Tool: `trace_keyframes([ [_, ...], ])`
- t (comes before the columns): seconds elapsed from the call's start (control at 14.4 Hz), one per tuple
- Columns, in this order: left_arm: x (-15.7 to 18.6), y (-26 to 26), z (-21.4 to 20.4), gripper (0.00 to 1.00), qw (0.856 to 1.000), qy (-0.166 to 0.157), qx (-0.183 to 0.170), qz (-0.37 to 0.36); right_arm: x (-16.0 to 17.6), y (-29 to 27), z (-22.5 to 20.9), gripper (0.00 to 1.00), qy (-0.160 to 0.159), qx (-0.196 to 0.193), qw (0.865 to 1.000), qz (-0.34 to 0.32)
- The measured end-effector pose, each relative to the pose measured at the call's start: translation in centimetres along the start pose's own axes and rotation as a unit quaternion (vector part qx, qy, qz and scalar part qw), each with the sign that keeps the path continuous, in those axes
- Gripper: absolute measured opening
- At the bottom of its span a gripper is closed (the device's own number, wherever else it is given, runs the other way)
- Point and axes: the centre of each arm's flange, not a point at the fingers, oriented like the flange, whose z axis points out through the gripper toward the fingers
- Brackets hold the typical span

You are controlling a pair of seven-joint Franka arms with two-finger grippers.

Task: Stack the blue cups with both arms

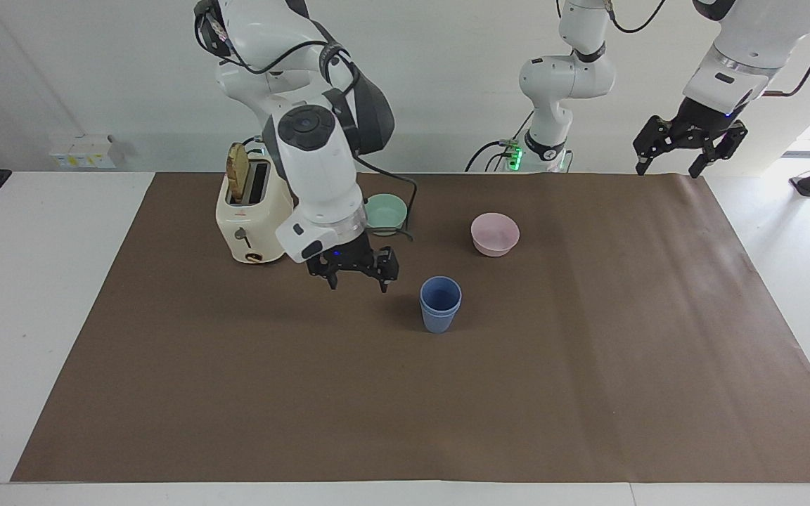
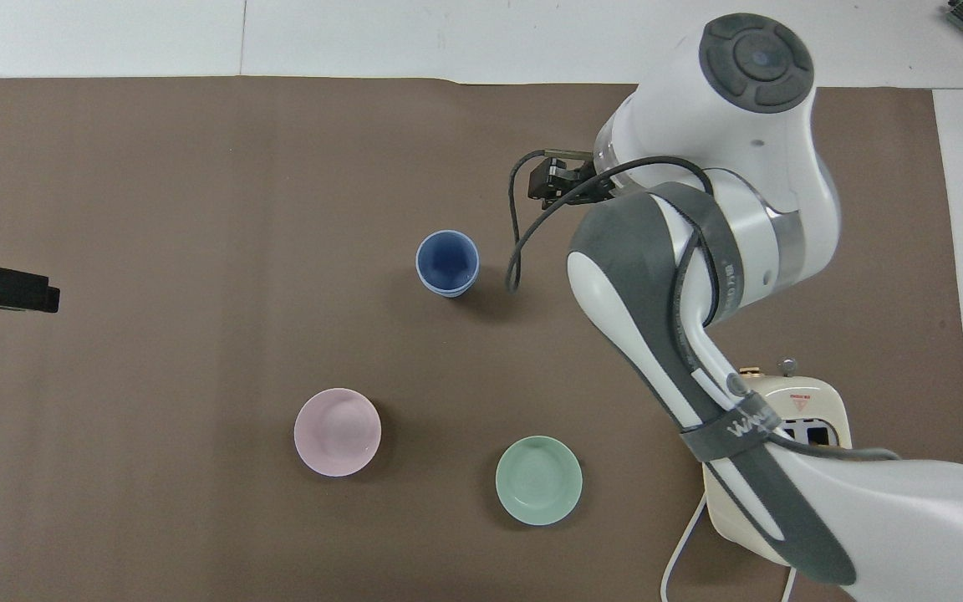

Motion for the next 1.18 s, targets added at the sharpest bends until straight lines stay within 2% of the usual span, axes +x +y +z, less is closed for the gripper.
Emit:
trace_keyframes([
  [0.21,0.0,0.0,0.0,1.0,1.0,0.0,0.0,0.0,0.0,3.0,-2.4,1.0,-0.003,-0.034,0.998,-0.043],
  [0.42,0.0,0.0,0.0,1.0,1.0,0.0,0.0,0.0,0.2,7.7,-6.6,1.0,0.002,-0.04,0.998,-0.056],
  [0.7,0.0,0.0,0.0,1.0,1.0,0.0,0.0,0.0,-0.9,14.0,-11.6,1.0,-0.013,-0.049,0.995,-0.083],
  [1.18,0.0,0.0,0.0,1.0,1.0,0.0,0.0,0.0,-1.9,20.9,-14.6,1.0,-0.037,-0.033,0.998,-0.046],
])
